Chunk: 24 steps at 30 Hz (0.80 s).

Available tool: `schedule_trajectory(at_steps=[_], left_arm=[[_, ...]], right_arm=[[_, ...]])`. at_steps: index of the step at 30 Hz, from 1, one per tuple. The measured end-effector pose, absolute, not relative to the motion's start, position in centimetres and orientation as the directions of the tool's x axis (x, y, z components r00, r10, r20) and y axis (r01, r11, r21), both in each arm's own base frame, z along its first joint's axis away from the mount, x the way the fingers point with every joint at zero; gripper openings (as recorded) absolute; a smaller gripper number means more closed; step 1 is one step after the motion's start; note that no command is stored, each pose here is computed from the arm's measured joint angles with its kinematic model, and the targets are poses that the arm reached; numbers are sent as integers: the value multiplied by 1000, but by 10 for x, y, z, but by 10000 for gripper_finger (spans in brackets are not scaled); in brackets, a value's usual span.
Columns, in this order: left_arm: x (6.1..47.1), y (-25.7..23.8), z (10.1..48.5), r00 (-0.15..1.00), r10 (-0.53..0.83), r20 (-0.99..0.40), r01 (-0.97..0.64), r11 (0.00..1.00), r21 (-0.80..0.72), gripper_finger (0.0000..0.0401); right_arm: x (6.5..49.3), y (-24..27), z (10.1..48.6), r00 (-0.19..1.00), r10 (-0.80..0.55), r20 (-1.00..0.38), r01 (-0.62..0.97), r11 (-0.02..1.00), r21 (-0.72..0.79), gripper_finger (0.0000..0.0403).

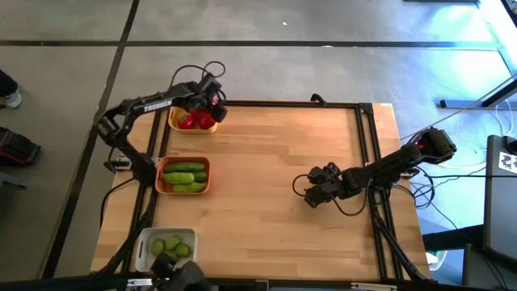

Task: Sort produce into baskets
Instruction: Put the tomato into the yellow bin

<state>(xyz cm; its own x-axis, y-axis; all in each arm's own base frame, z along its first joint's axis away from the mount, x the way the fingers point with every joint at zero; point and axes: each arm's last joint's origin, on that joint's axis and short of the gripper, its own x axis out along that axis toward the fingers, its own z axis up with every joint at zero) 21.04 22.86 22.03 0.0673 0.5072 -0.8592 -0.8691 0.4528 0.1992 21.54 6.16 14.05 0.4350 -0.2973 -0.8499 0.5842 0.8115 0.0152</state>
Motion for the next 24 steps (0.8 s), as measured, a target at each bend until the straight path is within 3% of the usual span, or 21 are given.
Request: schedule_trajectory(at_steps=[8, 24], left_arm=[[222, 238, 193, 43, 475, -879, -844, 488, 223, 306], [222, 238, 191, 43, 471, -881, -803, 541, 250, 338]], right_arm=[[215, 62, 141, 435, -298, -850, 584, 812, 14, 344], [216, 62, 141, 438, -301, -847, 586, 810, 15, 344]])
